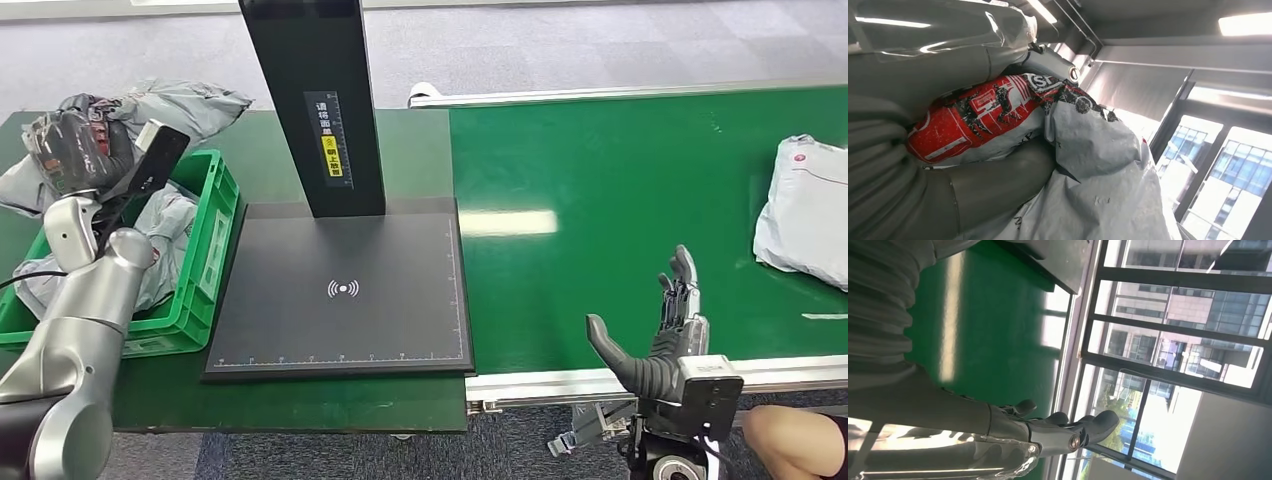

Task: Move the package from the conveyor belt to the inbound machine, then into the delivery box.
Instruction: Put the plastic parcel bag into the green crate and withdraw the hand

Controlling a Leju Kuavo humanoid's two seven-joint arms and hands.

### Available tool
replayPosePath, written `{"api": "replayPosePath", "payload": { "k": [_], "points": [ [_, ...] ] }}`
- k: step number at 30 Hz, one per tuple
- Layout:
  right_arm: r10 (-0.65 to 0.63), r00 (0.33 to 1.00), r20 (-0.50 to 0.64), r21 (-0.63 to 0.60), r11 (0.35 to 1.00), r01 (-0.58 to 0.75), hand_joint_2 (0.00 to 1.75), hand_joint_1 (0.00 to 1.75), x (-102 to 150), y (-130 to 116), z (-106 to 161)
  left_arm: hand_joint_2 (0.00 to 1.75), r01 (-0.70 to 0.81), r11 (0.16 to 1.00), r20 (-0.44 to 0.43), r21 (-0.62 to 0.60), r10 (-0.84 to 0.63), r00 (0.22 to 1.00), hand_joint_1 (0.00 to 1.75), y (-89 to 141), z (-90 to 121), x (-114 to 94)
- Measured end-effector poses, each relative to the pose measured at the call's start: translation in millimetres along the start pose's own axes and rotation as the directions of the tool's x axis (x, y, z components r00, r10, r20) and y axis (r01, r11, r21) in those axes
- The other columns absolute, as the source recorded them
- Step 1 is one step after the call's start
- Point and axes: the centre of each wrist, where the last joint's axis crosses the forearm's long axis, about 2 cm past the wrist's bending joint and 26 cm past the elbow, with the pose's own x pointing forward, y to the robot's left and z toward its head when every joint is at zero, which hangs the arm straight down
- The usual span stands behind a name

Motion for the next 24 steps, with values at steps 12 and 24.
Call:
{"api": "replayPosePath", "payload": {
  "k": [12,24],
  "points": [
    [0.000,1.000,0.001,-0.017,1.000,0.000,1.75,0.00,1.1,-2.4,1.2,1.75,0.226,0.969,-0.124,-0.095,-0.237,0.964,0.00,10.0,-20.6,-36.9],
    [-0.005,1.000,0.005,-0.015,1.000,0.005,1.75,0.00,-1.2,-4.1,-2.2,1.75,0.264,0.954,-0.090,-0.145,-0.279,0.956,0.00,4.6,-12.1,-45.1]
  ]
}}
